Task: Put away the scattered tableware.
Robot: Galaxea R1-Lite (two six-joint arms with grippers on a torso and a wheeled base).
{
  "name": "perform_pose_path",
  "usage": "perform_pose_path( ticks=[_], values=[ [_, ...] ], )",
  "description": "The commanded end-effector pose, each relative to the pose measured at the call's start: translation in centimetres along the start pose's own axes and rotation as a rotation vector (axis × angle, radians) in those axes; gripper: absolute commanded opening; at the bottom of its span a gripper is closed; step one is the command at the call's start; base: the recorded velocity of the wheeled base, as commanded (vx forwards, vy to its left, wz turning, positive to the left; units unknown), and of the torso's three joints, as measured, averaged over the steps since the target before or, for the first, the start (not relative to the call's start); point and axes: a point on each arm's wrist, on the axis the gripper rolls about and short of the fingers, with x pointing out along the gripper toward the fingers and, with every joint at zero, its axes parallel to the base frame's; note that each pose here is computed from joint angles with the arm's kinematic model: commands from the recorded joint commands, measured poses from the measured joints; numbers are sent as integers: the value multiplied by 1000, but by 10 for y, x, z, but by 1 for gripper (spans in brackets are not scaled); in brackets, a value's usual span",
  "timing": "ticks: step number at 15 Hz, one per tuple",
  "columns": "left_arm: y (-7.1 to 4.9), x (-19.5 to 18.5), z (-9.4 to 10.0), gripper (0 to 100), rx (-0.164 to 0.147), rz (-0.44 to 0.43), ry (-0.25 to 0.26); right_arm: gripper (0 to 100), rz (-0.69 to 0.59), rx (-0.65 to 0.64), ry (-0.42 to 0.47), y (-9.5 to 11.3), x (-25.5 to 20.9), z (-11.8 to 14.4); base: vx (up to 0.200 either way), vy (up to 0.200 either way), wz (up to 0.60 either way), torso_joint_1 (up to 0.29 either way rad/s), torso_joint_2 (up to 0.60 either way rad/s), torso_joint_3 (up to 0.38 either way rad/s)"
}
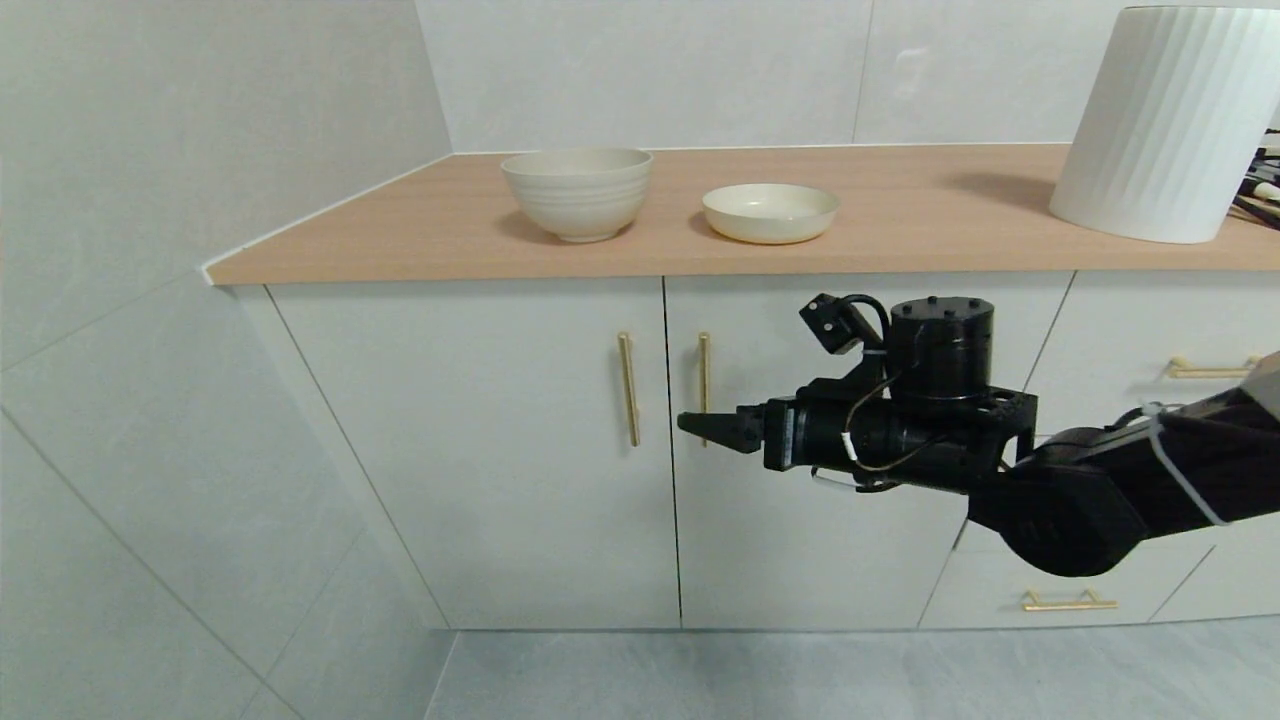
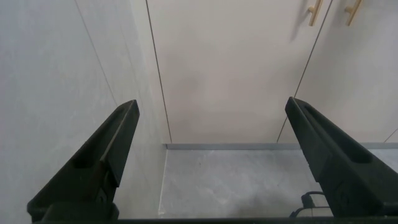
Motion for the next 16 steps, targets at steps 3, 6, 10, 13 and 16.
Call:
perform_pose_path(
  ticks=[3, 6, 10, 13, 16],
  values=[
    [0, 0, 0, 100, 0, 0, 0, 100, -3, 41, -35, -13, 29, -17, 0, 0, 0, 0, 0, 0],
    [0, 0, 0, 100, 0, 0, 0, 100, -8, 37, -55, -21, 42, -15, 0, 0, 0, 0, 0, 0],
    [0, 0, 0, 100, 0, 0, 0, 100, -22, 33, -81, -29, 41, -7, 0, 0, 0, 0, 0, 0],
    [0, 0, 0, 100, 0, 0, 0, 100, -23, 31, -88, -34, 51, -9, 0, 0, 0, 0, 0, 0],
    [0, 0, 0, 100, 0, 0, 0, 100, -36, 34, -92, -37, 57, -11, 0, 0, 0, 0, 0, 0]
  ],
)
